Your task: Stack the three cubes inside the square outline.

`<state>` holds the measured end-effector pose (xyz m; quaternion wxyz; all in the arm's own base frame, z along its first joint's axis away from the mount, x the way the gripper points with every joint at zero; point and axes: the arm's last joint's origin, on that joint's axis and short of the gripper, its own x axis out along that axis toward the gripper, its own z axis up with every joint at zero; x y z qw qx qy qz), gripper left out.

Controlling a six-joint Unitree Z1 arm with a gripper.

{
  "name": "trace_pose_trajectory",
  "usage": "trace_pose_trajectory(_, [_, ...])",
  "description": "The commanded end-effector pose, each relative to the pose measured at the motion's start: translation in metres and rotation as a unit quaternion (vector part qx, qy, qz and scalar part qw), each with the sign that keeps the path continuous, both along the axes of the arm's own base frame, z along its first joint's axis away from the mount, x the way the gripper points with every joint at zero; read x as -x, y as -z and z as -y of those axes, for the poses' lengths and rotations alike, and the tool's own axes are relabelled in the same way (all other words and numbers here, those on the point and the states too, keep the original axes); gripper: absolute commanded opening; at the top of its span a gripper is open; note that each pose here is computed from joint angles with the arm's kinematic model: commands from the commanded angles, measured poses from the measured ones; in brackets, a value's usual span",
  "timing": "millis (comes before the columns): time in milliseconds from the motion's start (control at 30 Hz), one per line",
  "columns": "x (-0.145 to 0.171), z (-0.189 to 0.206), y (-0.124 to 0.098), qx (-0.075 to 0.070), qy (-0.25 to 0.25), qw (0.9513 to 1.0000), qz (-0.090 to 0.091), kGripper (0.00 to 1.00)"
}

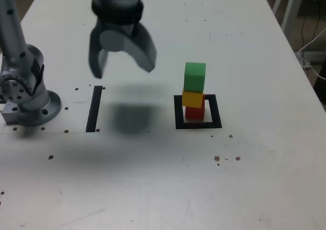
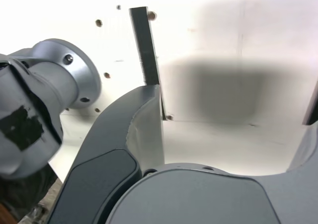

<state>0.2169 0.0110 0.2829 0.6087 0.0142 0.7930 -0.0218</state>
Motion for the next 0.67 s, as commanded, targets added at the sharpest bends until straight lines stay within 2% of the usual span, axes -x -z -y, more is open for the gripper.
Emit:
trace_pose_trajectory(0, [0.011, 0.0, 0.01, 0.002, -0.002, 1.0, -0.003, 0.99])
trace_pose_trajectory(300, [0.036, -0.003, 0.045, 0.003, -0.014, 0.9998, -0.017, 0.99])
trace_pose_trajectory(633, [0.051, -0.003, 0.068, 0.001, -0.018, 0.9996, -0.021, 0.99])
